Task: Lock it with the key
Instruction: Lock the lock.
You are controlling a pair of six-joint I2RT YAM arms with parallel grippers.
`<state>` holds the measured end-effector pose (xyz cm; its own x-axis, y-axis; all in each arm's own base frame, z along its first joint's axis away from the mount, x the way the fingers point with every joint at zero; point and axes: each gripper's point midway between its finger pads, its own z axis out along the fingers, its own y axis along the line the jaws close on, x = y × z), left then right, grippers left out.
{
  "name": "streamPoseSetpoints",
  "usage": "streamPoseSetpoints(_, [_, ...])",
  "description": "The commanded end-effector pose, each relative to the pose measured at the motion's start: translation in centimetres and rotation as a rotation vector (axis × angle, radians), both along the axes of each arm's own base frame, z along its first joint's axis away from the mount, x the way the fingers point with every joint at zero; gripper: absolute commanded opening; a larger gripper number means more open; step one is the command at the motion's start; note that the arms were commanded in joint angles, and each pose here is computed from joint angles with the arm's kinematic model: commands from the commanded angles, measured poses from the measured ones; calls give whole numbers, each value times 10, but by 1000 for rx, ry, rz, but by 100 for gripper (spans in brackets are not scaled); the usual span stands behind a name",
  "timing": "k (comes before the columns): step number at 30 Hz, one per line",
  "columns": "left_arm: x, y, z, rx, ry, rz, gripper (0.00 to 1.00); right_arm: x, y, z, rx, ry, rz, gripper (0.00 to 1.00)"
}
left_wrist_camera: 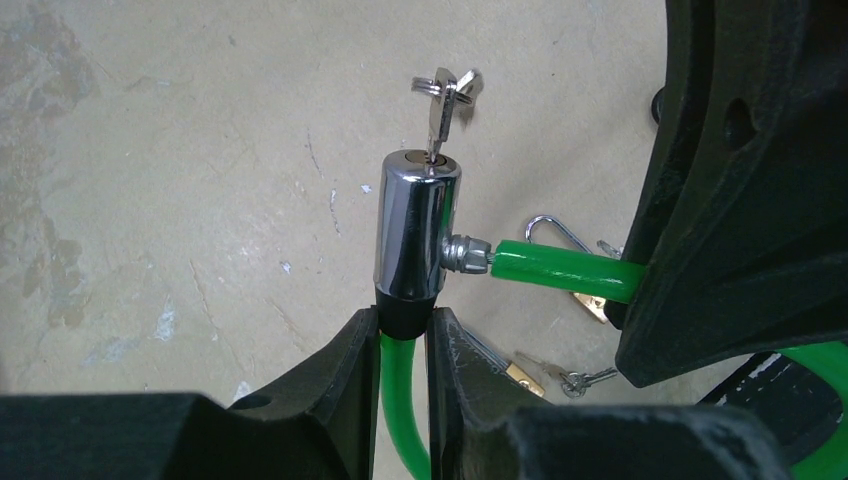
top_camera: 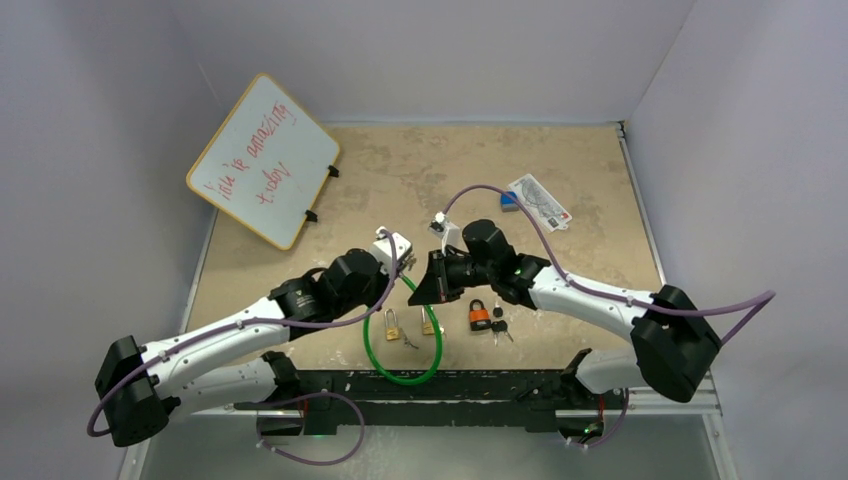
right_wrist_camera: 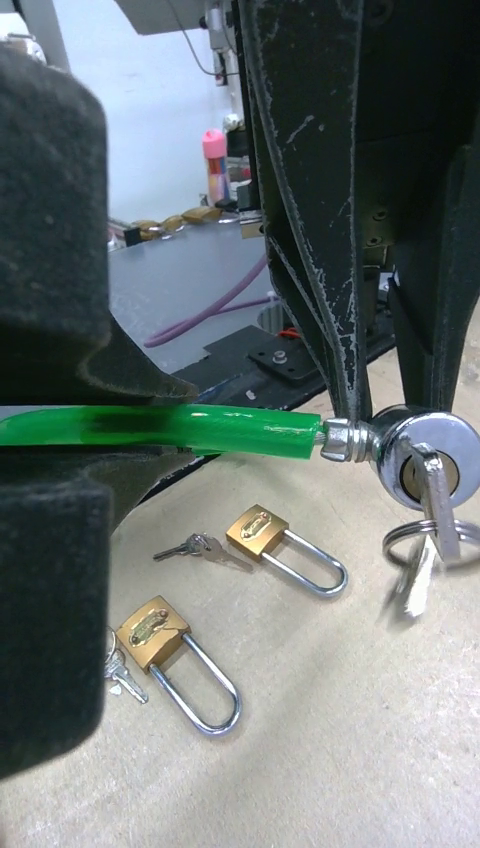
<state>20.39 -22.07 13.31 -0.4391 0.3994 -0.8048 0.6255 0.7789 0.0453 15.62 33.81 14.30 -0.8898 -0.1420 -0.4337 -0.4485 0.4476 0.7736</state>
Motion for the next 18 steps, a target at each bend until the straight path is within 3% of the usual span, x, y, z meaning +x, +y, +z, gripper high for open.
streamPoseSetpoints(1, [-4,-14,23,-152,-21,-14,26,5,14,43,110,-158,51,0])
streamPoseSetpoints(5, [-6,-7,19,-150,-23,9,41,0,13,40,121,-149,70,0])
streamPoseSetpoints(9, [-4,-5,10,-130,-4,32,47,1,12,38,115,-150,56,0])
streamPoseSetpoints(14, [-5,-7,-5,-131,32,49,46,4,11,35,107,-149,35,0])
streamPoseSetpoints(17, [-7,-7,-10,-182,25,62,39,5,11,36,109,-149,26,0])
streamPoseSetpoints(18, [-8,-7,-11,-194,23,58,31,5,10,36,106,-150,24,0])
